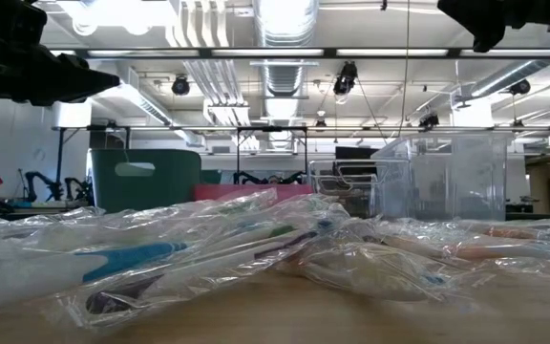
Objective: Pick & Place Toothbrushes
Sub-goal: Put the orange toothbrush into the transparent bin
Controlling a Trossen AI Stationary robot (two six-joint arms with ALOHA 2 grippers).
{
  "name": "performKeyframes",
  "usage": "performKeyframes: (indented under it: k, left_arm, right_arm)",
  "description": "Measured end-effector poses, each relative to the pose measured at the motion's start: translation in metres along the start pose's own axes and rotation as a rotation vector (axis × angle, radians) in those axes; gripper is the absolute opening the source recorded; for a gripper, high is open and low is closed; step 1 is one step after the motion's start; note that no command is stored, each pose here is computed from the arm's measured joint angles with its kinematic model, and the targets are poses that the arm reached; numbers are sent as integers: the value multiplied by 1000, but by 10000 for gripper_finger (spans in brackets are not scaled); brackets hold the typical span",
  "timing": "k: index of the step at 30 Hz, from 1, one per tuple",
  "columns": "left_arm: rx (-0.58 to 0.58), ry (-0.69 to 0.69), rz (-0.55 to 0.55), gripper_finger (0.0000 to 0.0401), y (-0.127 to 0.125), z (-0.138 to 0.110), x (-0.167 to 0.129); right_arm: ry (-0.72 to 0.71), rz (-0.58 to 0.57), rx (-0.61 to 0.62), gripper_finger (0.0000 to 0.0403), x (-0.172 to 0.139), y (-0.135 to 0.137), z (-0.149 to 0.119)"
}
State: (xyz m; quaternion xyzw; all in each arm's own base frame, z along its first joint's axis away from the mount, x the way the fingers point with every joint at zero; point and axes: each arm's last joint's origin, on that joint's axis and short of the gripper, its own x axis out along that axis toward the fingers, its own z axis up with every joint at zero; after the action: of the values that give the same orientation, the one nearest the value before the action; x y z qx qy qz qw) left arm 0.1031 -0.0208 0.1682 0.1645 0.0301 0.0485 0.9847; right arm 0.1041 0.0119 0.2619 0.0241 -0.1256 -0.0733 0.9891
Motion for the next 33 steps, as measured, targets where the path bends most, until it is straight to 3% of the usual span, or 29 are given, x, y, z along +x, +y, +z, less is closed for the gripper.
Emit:
performKeyframes:
  k: [3, 6, 12, 22, 26, 29, 33]
  left_arm:
    - [0, 0, 0, 81, 0, 0, 0]
    - [0, 0, 0, 81, 0, 0, 0]
    - [0, 0, 0, 81, 0, 0, 0]
    - [0, 0, 0, 81, 0, 0, 0]
    - [0, 0, 0, 81, 0, 0, 0]
    - [0, 0, 0, 81, 0, 0, 0]
    - [1, 0, 0, 81, 0, 0, 0]
  right_arm:
    - [-87, 0, 78, 284, 0, 0, 9]
    - [-148, -4, 43, 287, 3, 1, 22]
    - [-121, -9, -33, 267, 23, 7, 44]
    - [65, -6, -105, 236, 80, 28, 65]
    - [119, -6, -71, 231, 102, 36, 74]
    - [253, -29, -13, 231, 115, 39, 75]
    - [474, -165, 19, 235, 128, 41, 69]
